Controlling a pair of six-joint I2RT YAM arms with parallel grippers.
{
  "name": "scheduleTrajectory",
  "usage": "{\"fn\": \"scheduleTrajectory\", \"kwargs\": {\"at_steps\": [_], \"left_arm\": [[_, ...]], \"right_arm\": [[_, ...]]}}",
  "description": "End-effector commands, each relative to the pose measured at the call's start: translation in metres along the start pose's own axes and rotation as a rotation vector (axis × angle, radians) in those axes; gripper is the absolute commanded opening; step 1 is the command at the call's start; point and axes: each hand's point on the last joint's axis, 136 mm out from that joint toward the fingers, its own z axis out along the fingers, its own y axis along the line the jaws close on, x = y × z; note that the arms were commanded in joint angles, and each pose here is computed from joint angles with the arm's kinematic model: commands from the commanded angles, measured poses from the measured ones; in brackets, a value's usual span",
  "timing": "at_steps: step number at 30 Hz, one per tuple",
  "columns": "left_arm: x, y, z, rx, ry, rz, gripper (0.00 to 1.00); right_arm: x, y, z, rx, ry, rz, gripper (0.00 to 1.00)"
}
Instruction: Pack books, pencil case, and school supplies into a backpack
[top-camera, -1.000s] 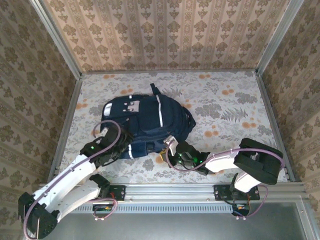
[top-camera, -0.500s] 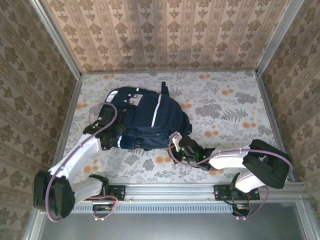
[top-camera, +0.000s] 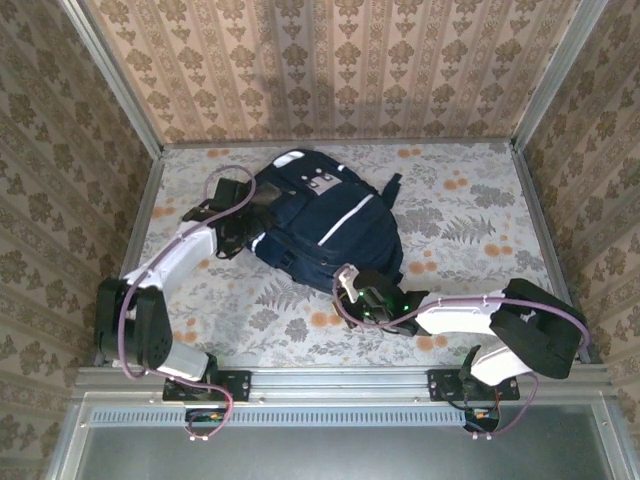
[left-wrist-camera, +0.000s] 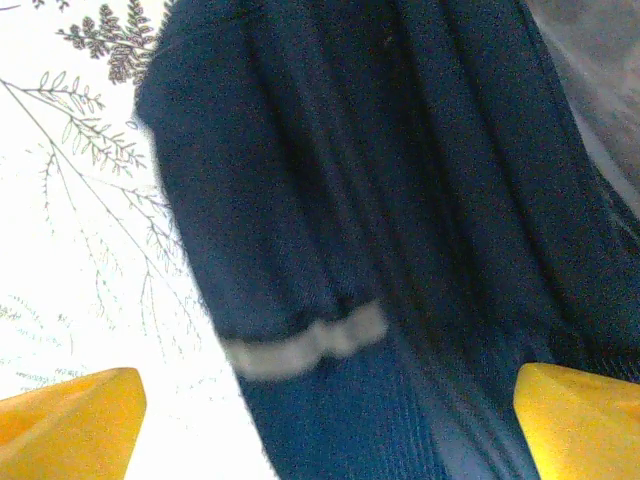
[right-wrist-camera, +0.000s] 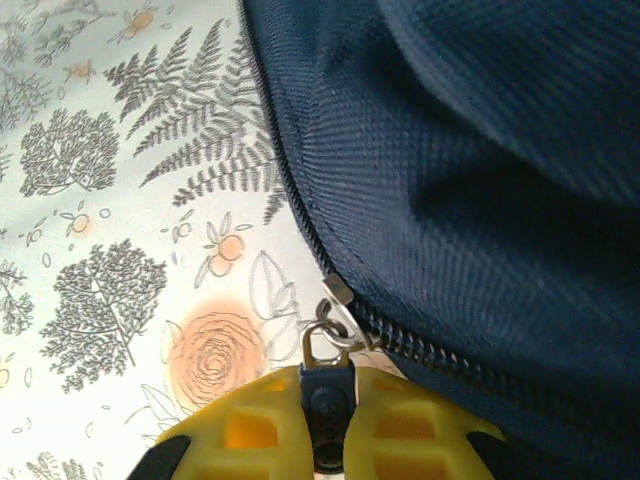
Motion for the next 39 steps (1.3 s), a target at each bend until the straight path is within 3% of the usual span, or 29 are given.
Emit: {"fn": "scheduleTrajectory", "kwargs": {"at_steps": [1, 7, 13, 20, 30, 39], "left_arm": [[0.015, -0.001, -0.026, 0.091, 0.012, -0.002, 0.97], [0.066, 0.021, -0.031, 0.202, 0.061, -0.127, 0.92], [0.081, 0.025, -0.024, 0.344, -0.043, -0.198, 0.78], [0.089, 0.015, -0.010, 0.387, -0.075, -0.131, 0.53], [0.097, 0.005, 0.018, 0.431, -0.061, -0.109, 0.49], [0.083, -0.019, 0.028, 0.443, -0.098, -0.022, 0.27]], "right_arm": [[0.001, 0.016, 0.013, -0.040, 0.037, -0.007, 0.00], [-0.022, 0.025, 0.032, -0.040, -0.008, 0.040, 0.00], [-0.044, 0.034, 0.036, -0.081, -0.076, 0.076, 0.00], [-0.046, 0.042, 0.041, -0.133, -0.074, 0.111, 0.00], [-0.045, 0.042, 0.044, -0.170, -0.089, 0.165, 0.00], [-0.032, 0.042, 0.066, -0.174, -0.027, 0.209, 0.00]]}}
